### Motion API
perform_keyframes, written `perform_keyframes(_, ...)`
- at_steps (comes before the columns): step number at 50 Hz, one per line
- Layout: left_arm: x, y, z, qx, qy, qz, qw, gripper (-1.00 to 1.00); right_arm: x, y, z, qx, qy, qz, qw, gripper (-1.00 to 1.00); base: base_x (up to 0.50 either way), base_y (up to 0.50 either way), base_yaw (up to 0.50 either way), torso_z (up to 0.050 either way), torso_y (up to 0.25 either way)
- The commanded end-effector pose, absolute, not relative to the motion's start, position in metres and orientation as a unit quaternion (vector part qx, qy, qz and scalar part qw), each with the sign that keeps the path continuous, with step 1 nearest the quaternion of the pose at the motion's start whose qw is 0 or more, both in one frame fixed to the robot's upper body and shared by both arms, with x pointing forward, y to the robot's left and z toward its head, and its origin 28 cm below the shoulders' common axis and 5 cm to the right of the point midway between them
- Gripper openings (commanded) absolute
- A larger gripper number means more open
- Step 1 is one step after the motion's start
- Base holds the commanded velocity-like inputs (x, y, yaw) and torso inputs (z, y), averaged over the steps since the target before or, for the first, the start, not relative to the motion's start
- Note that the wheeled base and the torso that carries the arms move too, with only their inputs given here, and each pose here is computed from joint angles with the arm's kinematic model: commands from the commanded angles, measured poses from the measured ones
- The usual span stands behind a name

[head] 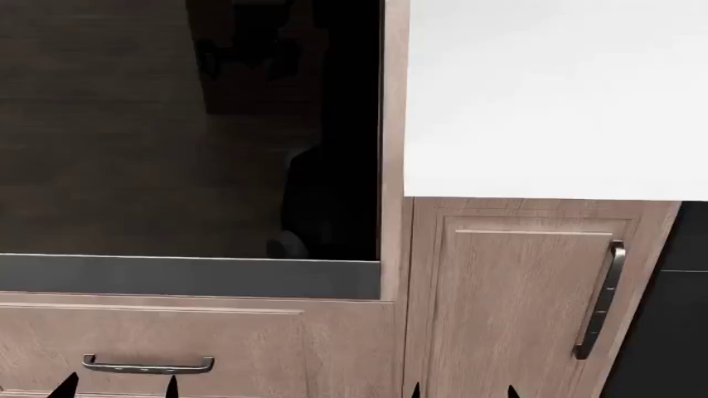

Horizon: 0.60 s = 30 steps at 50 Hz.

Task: Close the microwave door

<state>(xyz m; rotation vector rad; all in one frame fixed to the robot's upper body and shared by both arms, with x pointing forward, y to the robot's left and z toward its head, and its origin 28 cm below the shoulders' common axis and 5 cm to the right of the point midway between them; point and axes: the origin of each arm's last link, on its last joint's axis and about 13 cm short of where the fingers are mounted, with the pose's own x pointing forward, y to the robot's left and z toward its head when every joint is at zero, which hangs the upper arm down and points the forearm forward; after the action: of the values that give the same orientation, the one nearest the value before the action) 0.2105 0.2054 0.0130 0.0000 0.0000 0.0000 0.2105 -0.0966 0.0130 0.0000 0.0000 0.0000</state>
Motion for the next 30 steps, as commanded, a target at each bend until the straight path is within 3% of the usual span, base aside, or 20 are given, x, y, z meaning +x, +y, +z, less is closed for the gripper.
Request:
perform_keyframes(1,0.211,0.202,0.017,0.001,0.002,-0.002,1.0,1.0,0.21,-0.096,0.013,-0.004,-0.002,-0.002,1.0,1.0,0.0,0.0,0.0,0.0,0.0)
perform_keyframes(13,0.211,0.202,0.012,0.001,0.005,-0.008,1.0,1.0,0.209,-0.095,0.014,-0.017,-0.005,0.001,1.0,1.0,0.0,0.02,0.0,0.0,0.0)
perform_keyframes(30,0.211,0.204,0.007,0.003,0.004,-0.01,1.0,1.0,0.209,-0.094,0.014,-0.029,-0.005,0.001,1.0,1.0,0.0,0.49,0.0,0.0,0.0)
